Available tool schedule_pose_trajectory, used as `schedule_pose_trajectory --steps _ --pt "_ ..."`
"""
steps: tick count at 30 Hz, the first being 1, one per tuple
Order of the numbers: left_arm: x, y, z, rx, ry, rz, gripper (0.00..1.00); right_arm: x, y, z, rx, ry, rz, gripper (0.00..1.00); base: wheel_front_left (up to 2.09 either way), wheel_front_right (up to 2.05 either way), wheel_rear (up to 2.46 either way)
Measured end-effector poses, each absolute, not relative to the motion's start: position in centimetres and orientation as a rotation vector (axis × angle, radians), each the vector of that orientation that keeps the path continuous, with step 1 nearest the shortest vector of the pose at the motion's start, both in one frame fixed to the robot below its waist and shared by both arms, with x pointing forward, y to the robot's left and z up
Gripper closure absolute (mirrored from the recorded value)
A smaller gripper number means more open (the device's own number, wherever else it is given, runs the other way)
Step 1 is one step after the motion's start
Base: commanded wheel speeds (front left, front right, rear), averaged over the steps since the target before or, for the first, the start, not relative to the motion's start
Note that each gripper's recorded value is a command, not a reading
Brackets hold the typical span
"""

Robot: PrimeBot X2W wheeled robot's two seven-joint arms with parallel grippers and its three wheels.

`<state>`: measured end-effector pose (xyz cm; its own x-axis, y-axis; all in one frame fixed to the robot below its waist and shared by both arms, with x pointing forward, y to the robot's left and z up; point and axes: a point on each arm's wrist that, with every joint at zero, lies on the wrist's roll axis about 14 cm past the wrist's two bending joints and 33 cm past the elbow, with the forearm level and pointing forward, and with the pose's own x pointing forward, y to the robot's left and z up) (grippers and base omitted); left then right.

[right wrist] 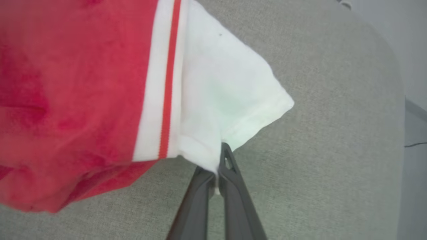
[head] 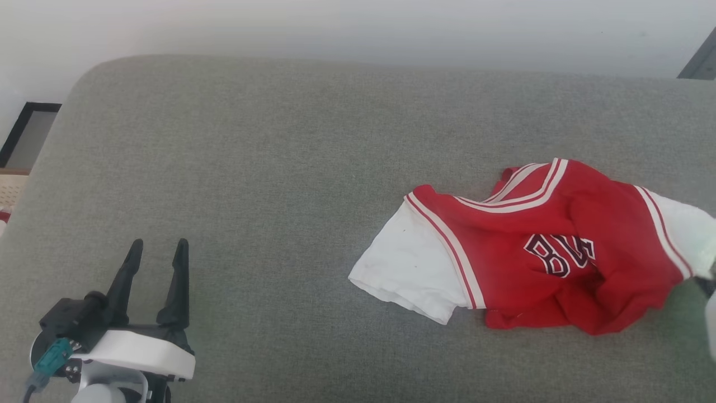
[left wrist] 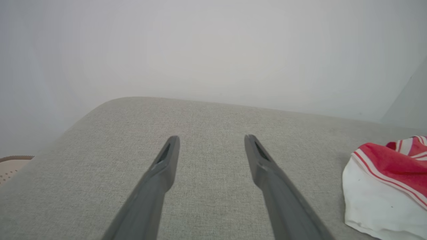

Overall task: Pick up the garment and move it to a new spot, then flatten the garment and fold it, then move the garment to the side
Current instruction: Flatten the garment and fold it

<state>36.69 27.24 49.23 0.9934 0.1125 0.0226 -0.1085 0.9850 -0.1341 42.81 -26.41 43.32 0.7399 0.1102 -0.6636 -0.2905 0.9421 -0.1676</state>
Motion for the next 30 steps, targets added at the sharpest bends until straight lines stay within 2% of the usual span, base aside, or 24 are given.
schedule_pose_trajectory --steps 4,5,6,7,11,15,22,30 --pt "37.1 26.9 49.2 -0.13 -0.029 0.097 0.0 42.2 -26.1 41.0 -0.181 0.752 0.203 1.0 0.0 0.0 0.0" --pt "37.2 26.9 49.2 -0.129 -0.028 0.092 0.0 42.3 -26.0 40.9 -0.168 0.747 0.199 0.85 0.0 0.0 0.0" --pt "37.3 26.8 49.2 -0.127 -0.027 0.088 0.0 42.6 -25.8 40.9 -0.162 0.735 0.2 0.56 0.0 0.0 0.0" --pt "37.4 26.7 49.2 -0.124 -0.026 0.081 0.0 42.8 -25.8 41.1 -0.161 0.723 0.199 0.0 0.0 0.0 0.0" --pt "38.0 26.0 49.1 -0.119 -0.016 0.042 0.0 43.2 -26.0 41.9 -0.136 0.68 0.189 0.0 0.0 0.0 0.0" --pt "38.5 24.8 49.0 -0.125 -0.002 -0.017 0.0 44.0 -26.2 44.6 -0.107 0.559 0.18 0.0 0.0 0.0 0.0" --pt "40.4 21.2 49.1 -0.145 0.073 -0.16 0.0 44.6 -25.6 50.8 -0.064 0.238 0.164 0.0 0.0 0.0 0.0" --pt "41.7 16.1 47.2 -0.157 0.279 -0.328 0.0 43.1 -25.9 55.1 -0.042 -0.058 0.071 0.0 0.0 0.0 0.0"
